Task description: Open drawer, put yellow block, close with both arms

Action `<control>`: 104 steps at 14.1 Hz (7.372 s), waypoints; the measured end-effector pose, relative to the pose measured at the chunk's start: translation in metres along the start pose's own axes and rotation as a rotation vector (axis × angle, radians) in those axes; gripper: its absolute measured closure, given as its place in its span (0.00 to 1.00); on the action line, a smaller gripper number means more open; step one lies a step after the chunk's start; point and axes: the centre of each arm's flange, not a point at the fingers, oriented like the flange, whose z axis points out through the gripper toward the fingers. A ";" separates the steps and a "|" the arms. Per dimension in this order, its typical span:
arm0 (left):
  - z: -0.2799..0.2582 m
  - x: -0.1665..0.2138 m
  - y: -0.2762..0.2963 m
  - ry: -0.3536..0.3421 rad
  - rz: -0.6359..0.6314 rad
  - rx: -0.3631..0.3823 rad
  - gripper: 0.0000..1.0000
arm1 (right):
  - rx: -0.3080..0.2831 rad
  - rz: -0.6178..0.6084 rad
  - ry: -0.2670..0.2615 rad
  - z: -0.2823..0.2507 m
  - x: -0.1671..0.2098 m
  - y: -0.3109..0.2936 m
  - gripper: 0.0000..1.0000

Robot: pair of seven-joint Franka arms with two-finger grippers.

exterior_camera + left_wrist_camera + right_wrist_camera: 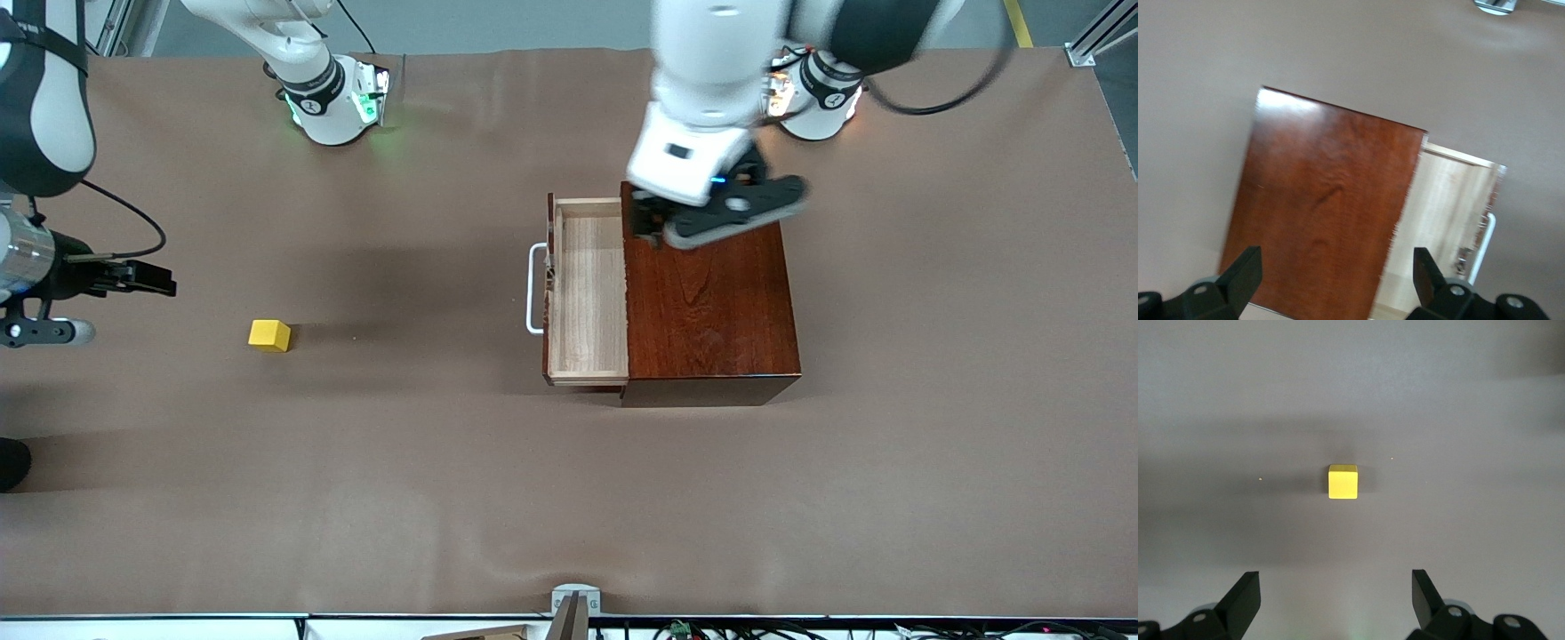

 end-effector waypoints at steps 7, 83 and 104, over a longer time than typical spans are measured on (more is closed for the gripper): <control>-0.023 0.076 -0.167 -0.021 0.175 0.019 0.00 | 0.057 0.052 0.022 0.065 0.006 0.021 0.00; -0.006 0.088 -0.301 -0.101 0.267 -0.061 0.00 | 0.176 0.985 -0.009 0.061 -0.073 -0.382 0.44; -0.006 0.088 -0.300 -0.101 0.268 -0.061 0.00 | 0.183 1.277 -0.050 0.121 -0.085 -0.551 0.44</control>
